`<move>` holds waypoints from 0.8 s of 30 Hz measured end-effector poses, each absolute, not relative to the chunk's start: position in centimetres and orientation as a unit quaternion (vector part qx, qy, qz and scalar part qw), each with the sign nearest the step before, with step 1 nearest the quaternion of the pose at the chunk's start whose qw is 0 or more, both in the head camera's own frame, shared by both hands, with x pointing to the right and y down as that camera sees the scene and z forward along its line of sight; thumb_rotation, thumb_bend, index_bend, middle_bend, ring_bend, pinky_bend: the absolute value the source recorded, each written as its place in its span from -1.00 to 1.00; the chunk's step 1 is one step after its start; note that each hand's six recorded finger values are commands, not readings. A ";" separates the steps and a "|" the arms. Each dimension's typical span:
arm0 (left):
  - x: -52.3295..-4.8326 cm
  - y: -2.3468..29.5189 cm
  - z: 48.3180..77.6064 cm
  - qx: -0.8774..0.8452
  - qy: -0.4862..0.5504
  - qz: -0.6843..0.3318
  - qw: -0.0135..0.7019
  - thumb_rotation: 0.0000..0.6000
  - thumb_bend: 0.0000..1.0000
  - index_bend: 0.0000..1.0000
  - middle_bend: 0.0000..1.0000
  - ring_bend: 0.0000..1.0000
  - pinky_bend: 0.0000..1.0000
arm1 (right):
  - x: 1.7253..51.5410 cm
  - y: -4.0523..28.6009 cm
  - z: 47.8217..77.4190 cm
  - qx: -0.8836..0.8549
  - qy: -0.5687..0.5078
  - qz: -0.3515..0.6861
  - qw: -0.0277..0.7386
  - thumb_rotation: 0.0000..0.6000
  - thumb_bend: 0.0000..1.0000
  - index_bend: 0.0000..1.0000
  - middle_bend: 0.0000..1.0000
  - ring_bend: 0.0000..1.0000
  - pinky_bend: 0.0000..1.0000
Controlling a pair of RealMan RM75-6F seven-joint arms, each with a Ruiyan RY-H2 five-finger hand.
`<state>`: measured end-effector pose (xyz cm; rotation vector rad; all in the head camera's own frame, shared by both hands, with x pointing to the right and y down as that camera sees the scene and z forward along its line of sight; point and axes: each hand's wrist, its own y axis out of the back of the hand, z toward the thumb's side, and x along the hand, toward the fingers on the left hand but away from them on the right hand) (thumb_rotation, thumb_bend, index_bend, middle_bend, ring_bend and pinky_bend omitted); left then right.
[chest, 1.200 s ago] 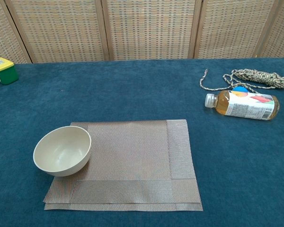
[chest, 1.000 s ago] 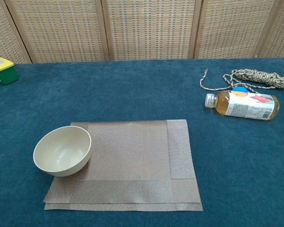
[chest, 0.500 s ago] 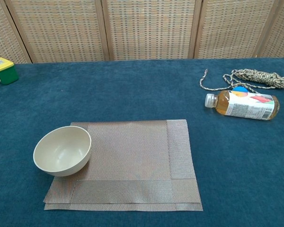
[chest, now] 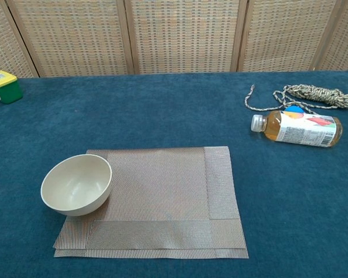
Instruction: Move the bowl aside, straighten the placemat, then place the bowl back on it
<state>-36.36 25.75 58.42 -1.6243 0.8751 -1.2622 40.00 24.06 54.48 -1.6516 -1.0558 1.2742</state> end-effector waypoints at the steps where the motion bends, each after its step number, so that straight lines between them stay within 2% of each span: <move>1: -35.9 25.9 58.8 -0.658 0.344 -0.507 0.438 1.00 -0.68 -0.23 -1.00 -1.00 -1.00 | 40.0 24.0 54.4 -0.650 -0.416 0.501 0.391 1.00 -0.75 -1.00 -1.00 -1.00 -1.00; 13: -29.4 26.3 63.9 -0.712 0.264 -0.483 0.437 1.00 -0.63 -0.11 -1.00 -1.00 -1.00 | 40.5 23.9 53.8 -0.650 -0.430 0.493 0.386 1.00 -0.75 -1.00 -1.00 -1.00 -1.00; 24: -25.9 26.1 66.4 -0.722 0.227 -0.481 0.443 1.00 -0.61 0.01 -1.00 -1.00 -1.00 | 40.9 23.6 53.4 -0.650 -0.439 0.489 0.382 1.00 -0.75 -1.00 -1.00 -1.00 -1.00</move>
